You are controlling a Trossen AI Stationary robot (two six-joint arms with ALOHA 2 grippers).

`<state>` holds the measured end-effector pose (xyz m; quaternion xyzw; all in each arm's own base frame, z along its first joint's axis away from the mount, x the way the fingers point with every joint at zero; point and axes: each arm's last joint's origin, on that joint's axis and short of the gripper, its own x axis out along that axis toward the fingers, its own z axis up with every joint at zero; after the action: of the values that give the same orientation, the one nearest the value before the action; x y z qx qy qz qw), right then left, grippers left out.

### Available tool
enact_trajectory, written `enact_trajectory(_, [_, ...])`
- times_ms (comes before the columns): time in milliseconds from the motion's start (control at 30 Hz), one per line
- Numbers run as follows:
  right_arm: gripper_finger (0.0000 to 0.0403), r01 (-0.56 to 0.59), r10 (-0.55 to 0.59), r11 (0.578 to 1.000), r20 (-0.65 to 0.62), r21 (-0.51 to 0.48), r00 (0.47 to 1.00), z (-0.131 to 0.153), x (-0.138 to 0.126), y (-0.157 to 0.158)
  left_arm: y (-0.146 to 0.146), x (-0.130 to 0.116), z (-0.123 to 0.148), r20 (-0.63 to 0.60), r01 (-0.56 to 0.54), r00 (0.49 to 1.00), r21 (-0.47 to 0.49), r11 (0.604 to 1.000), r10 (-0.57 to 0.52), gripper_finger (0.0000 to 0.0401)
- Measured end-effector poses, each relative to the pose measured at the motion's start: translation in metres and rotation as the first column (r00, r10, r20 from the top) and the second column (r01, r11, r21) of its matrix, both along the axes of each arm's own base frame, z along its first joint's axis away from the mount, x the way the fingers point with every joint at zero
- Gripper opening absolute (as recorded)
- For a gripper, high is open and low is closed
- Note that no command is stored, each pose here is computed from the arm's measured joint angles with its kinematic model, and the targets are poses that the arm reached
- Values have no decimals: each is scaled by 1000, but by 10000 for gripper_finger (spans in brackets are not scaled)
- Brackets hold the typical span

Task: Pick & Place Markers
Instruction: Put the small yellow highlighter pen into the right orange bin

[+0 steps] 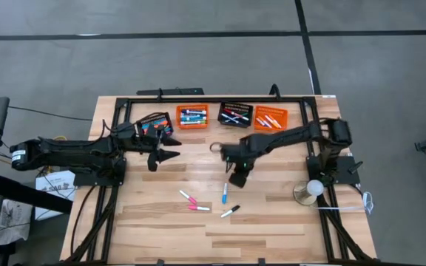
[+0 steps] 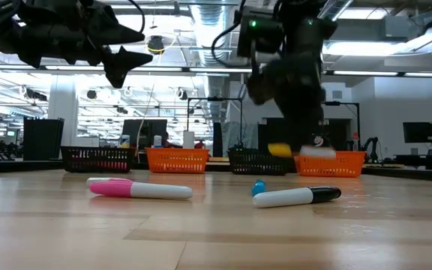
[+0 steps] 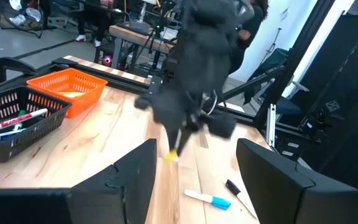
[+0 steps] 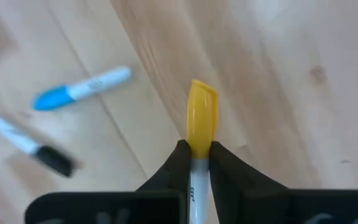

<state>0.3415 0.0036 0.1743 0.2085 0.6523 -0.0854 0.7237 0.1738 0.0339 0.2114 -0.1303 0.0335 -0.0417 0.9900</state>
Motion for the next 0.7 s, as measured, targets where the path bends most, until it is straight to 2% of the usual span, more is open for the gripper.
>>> enact_trajectory(200, [27,-18,-14,985,183,170,983,47,-15,-39,-3,1,0,0,18,1000,-1,1000,-18,220])
enact_trajectory(333, [23,-82,-47,935,351,344,935,82,-33,-65,-5,1,0,-2,26,1000,-23,999,-26,220])
enact_trajectory(500, [34,-236,-117,825,563,513,818,120,-56,-94,-5,1,0,-4,24,1000,-44,999,-24,220])
enact_trajectory(600, [37,-350,-143,762,668,545,730,139,-68,-105,-5,1,0,-4,24,1000,-46,999,-24,220])
enact_trajectory(700, [30,-436,-156,725,744,533,650,154,-79,-114,-4,1,0,-4,16,1000,-51,999,-16,220])
